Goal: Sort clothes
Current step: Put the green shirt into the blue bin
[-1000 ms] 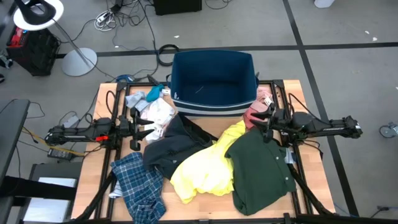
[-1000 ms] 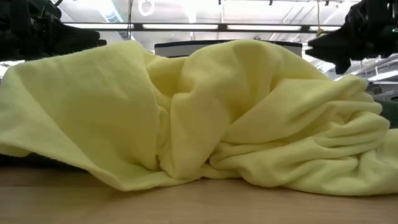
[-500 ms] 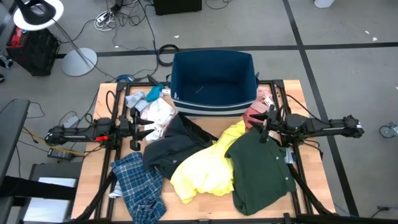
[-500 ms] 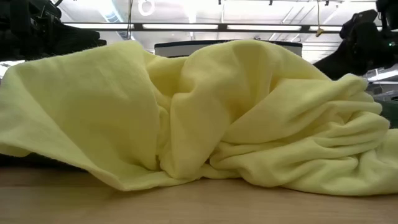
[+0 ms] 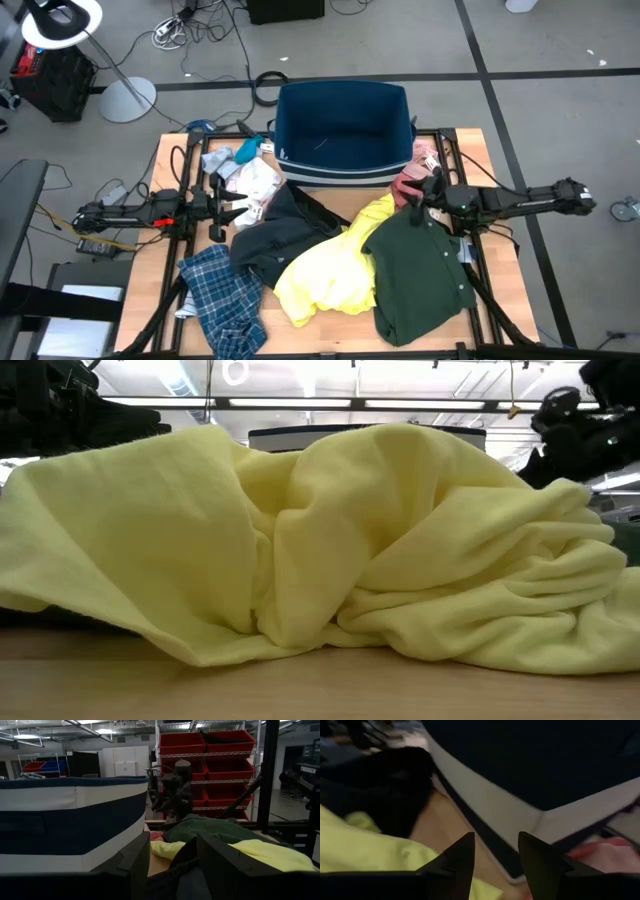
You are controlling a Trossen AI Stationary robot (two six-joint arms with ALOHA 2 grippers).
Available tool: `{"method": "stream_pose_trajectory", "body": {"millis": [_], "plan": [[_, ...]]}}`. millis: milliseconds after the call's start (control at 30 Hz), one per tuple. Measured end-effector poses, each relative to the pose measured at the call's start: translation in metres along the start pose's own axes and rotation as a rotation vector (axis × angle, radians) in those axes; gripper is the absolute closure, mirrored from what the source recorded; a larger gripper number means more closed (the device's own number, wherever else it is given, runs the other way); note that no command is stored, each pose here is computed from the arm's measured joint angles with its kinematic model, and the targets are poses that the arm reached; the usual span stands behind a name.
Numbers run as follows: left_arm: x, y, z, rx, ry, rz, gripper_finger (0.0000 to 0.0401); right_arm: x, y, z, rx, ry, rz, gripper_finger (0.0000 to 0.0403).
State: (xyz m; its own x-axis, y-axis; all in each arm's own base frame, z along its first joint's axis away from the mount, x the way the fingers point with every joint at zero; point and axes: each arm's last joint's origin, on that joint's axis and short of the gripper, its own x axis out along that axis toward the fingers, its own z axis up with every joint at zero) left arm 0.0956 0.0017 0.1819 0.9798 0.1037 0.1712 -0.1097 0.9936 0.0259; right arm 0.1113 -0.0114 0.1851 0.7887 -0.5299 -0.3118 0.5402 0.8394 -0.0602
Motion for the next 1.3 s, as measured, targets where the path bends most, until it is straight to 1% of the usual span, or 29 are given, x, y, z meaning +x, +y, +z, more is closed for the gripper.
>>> {"method": "stream_pose_trajectory", "body": {"millis": [167, 333, 533, 667, 833, 967, 1067, 1200, 1300], "plan": [[0.000, 0.000, 0.000, 0.000, 0.000, 0.000, 0.0233, -0.004, 0.001, 0.030, -0.064, 0.072, -0.056, 0.0250], [0.000, 0.000, 0.000, 0.000, 0.000, 0.000, 0.0233, -0.009, 0.000, 0.068, -0.088, 0.108, -0.097, 0.0250], [0.000, 0.000, 0.000, 0.000, 0.000, 0.000, 0.0233, -0.013, -0.002, 0.109, -0.082, 0.171, -0.144, 0.0250], [0.000, 0.000, 0.000, 0.000, 0.000, 0.001, 0.0233, -0.010, -0.003, 0.130, -0.051, 0.270, -0.159, 0.0250], [0.000, 0.000, 0.000, 0.000, 0.000, 0.000, 0.0233, 0.002, -0.004, 0.142, -0.010, 0.444, -0.177, 0.0250], [0.000, 0.000, 0.000, 0.000, 0.000, 0.000, 0.0233, 0.013, -0.006, 0.145, 0.023, 0.604, -0.184, 0.0250], [0.000, 0.000, 0.000, 0.000, 0.000, 0.000, 0.0233, 0.016, -0.007, 0.146, 0.059, 0.731, -0.165, 0.0250], [0.000, 0.000, 0.000, 0.000, 0.000, 0.000, 0.0233, 0.012, -0.006, 0.150, 0.127, 0.799, -0.128, 0.0250], [0.000, 0.000, 0.000, 0.000, 0.000, 0.000, 0.0233, 0.007, -0.003, 0.149, 0.216, 0.836, -0.077, 0.0250]]}}
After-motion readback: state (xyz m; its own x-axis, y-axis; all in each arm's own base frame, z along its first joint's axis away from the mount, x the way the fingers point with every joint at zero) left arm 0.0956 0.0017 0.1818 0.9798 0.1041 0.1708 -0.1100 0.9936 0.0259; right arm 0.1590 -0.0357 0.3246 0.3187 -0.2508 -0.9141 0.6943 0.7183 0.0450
